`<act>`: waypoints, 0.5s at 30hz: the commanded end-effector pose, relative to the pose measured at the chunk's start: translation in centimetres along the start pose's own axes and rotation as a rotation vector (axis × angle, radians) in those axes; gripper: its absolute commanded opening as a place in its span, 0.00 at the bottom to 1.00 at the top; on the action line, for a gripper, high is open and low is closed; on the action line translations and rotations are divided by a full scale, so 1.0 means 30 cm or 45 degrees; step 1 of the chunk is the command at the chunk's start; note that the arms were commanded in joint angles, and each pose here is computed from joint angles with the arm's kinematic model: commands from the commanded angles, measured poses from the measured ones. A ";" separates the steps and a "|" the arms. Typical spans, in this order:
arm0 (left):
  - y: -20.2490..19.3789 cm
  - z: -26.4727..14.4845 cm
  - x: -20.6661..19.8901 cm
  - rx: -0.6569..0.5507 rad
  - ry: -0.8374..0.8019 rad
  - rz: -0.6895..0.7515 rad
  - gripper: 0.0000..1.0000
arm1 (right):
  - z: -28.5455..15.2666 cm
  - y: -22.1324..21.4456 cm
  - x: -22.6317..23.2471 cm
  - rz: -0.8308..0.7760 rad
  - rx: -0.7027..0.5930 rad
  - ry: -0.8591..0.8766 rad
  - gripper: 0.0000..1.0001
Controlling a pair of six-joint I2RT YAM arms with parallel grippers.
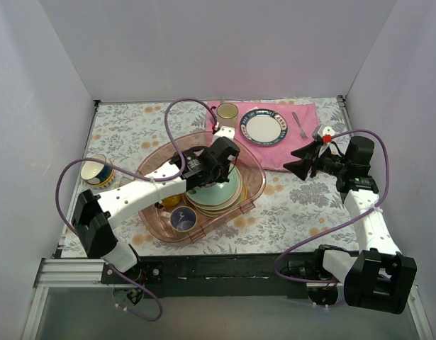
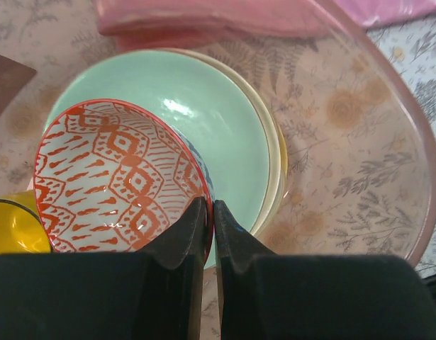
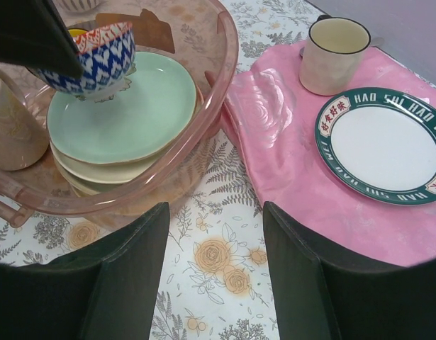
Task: Place the mixed dishes into the plastic bin
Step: Place the bowl in the plastic bin.
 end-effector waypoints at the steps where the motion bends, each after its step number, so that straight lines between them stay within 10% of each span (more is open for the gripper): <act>1: -0.005 0.010 -0.012 -0.030 0.068 0.013 0.00 | -0.004 0.030 -0.006 -0.037 -0.019 0.011 0.63; 15: -0.108 0.105 -0.065 0.081 0.202 0.182 0.00 | -0.008 0.028 -0.009 -0.036 -0.022 0.009 0.63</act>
Point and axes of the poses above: each gripper's point midway between its finger pads, its own z axis out along the fingers, its own x axis along the line the jaws close on, y = z × x, the point moved 1 cm from there along -z, back along the fingers, and after that the axes turned 6 degrees about z, right-handed, at the moved point
